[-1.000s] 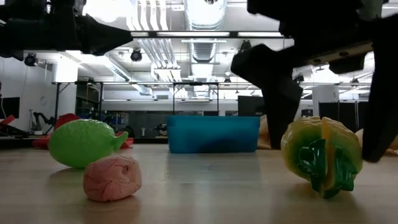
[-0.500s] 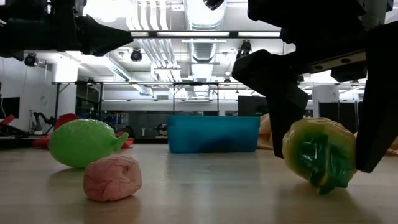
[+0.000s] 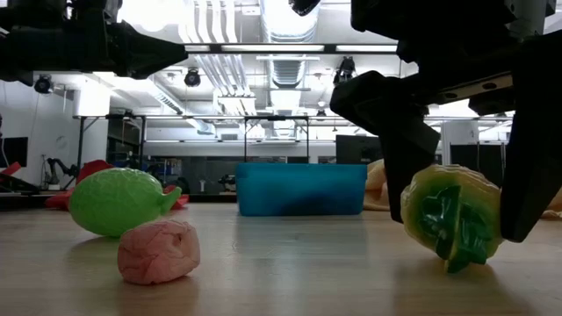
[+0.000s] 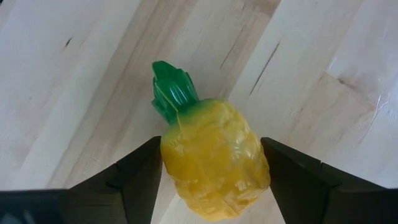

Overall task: Pick and placing Produce into tupperware
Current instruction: Put the yellow pineapple into the blue bin

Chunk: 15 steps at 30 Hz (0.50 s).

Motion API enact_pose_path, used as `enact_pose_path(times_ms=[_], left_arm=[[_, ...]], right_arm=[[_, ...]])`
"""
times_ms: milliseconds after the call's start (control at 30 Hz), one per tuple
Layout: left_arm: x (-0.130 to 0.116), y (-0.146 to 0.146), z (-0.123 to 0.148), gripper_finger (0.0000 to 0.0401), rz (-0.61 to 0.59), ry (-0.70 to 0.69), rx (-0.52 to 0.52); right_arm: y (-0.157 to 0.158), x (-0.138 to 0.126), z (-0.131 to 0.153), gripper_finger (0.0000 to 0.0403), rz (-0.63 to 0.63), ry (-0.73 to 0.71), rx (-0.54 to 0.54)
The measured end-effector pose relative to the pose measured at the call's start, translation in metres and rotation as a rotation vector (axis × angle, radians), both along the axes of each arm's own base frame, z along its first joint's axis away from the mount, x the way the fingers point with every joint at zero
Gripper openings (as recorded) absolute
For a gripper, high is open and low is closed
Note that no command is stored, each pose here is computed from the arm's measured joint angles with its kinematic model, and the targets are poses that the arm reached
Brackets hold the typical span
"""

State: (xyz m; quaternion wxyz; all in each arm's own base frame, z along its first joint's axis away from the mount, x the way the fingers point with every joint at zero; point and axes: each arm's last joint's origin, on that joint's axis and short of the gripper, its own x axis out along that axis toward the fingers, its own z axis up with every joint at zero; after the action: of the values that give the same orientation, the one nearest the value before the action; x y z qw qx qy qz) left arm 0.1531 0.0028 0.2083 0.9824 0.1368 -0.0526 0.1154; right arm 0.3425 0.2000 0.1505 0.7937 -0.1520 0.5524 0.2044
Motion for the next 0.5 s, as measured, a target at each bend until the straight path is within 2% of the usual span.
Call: enact_pose_path(times_ms=[233,400,500], left_arm=[[0.0,0.0,0.0,0.019,0.0,-0.001,0.0],[0.0,0.0,0.0,0.019,0.0,-0.001,0.0],[0.0,0.0,0.0,0.019,0.0,-0.001,0.0]], right_arm=[[-0.01,0.007,0.018,0.0239,-0.048,-0.044,0.023],[-0.03,0.013,0.041,0.0234,-0.085,-0.105,0.044],[-0.045,0.015,0.057,0.0234,-0.098,-0.168,0.018]])
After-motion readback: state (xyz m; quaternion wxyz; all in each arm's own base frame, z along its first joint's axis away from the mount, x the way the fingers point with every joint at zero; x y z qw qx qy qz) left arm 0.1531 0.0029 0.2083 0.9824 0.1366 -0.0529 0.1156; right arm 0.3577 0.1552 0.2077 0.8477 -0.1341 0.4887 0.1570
